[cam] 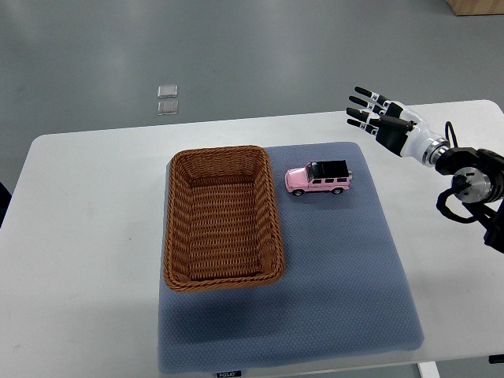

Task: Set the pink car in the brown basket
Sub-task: 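Move the right hand down over the pink toy car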

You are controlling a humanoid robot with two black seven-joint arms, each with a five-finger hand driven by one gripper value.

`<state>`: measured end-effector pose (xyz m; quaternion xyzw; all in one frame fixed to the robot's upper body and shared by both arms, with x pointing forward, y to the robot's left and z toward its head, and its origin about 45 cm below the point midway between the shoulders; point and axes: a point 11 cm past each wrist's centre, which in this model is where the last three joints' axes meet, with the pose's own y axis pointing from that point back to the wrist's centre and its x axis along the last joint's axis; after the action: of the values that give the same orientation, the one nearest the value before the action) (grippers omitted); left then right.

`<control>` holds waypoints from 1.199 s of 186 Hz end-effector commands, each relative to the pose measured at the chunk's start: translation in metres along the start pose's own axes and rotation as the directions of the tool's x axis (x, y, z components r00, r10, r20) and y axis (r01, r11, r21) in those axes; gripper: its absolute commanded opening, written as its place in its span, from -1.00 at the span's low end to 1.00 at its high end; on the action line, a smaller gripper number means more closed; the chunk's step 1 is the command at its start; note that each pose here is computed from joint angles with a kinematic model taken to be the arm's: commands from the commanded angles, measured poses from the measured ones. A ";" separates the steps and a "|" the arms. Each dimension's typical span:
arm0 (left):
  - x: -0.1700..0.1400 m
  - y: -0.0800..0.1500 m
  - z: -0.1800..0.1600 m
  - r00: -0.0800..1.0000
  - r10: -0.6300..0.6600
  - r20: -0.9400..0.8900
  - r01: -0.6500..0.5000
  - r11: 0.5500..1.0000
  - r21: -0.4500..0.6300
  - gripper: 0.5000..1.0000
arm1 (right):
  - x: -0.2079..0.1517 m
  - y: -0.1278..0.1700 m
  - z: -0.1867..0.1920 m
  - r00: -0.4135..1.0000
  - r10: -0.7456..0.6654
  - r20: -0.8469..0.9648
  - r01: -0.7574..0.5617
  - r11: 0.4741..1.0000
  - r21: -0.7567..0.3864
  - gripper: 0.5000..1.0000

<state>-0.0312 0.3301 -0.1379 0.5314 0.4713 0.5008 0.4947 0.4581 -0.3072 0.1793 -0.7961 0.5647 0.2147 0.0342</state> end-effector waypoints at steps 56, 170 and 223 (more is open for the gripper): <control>0.002 0.000 -0.005 1.000 0.006 0.000 -0.006 1.000 0.008 1.00 | 0.003 0.000 -0.001 1.000 0.025 -0.009 -0.025 1.000 0.001 0.69; 0.004 0.000 0.000 1.000 0.017 0.002 -0.017 1.000 0.000 1.00 | -0.034 -0.011 -0.014 0.717 -0.252 -0.650 0.180 0.968 -0.176 0.69; 0.004 0.000 0.001 1.000 0.017 0.000 -0.017 1.000 0.000 1.00 | -0.061 -0.013 -0.002 0.441 -0.398 -0.804 0.248 0.915 -0.317 0.69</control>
<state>-0.0306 0.3341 -0.1375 0.5357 0.4664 0.5045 0.4909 0.4561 -0.2548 0.2036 -0.8922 0.3556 -0.1438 -0.2383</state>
